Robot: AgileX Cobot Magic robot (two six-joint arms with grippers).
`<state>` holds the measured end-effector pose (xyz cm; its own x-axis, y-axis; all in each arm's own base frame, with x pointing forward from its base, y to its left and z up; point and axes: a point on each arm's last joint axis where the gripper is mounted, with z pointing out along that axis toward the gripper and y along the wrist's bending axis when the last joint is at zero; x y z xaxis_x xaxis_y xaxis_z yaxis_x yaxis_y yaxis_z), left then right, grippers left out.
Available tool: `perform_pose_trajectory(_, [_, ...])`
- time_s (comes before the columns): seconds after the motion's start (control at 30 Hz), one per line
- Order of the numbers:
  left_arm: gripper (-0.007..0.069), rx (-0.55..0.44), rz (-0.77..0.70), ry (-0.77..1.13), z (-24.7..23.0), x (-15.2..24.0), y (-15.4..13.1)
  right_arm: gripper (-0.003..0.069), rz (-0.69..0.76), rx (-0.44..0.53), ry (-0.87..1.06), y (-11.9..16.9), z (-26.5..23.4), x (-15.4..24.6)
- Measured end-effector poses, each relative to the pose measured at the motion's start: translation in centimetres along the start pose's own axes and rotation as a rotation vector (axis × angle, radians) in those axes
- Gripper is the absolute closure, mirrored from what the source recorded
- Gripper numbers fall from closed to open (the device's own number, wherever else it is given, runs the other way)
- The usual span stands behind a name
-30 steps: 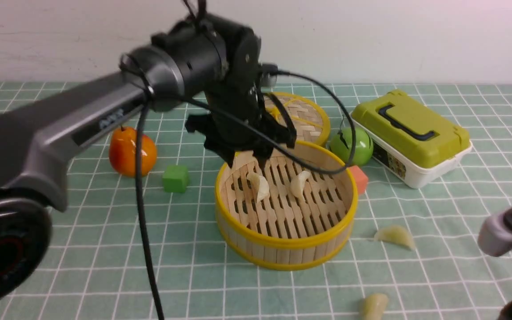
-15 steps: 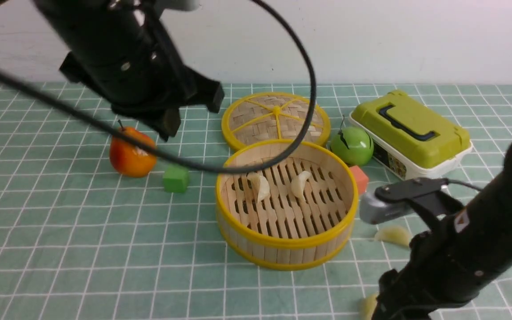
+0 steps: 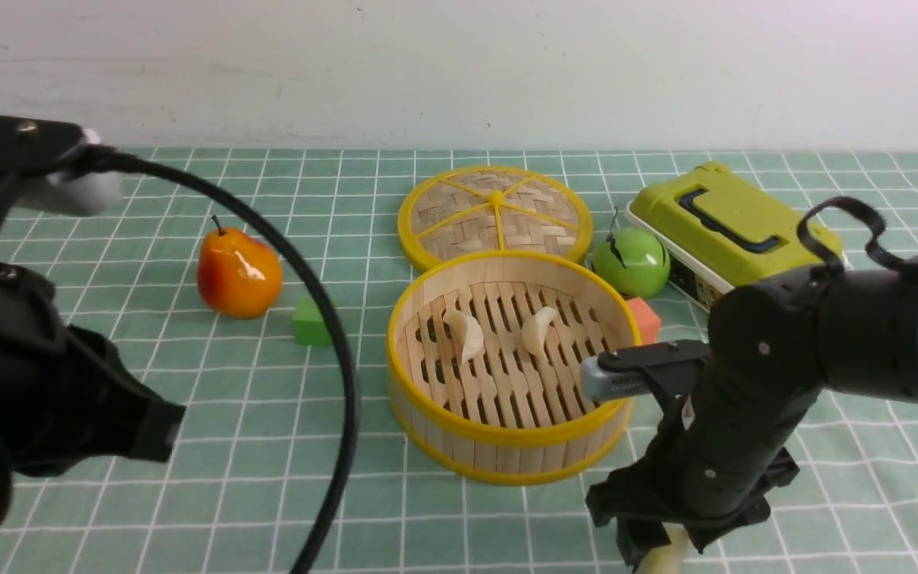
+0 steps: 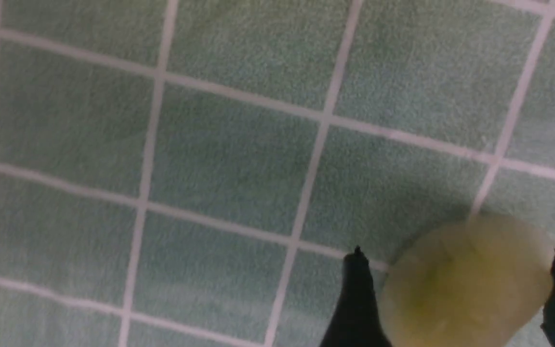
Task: Put the dumplings into the steamer on the table with the blue tablecloth.
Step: 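Reach for and grasp a dumpling lying on the table beside the steamer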
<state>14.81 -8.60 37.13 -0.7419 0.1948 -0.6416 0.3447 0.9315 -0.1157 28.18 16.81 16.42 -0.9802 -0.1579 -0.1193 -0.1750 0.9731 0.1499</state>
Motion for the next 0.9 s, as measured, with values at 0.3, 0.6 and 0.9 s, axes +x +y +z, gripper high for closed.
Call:
perform_pose_trajectory(0.3, [0.0639, 0.002, 0.005, -0.059, -1.3, 0.3, 0.2, 0.0398, 0.035, -0.009, 0.011, 0.1, 0.3, -0.1])
perform_pose_trajectory(0.6, [0.0639, 0.002, 0.005, -0.058, -1.3, 0.3, 0.2, 0.0675, -0.142, -0.056, -0.061, 1.5, -6.6, -1.2])
perform_pose_trajectory(0.9, [0.0639, 0.001, 0.005, -0.054, -1.3, 0.4, 0.2, 0.0666, -0.33, -0.009, 0.096, 0.7, -8.3, 1.2])
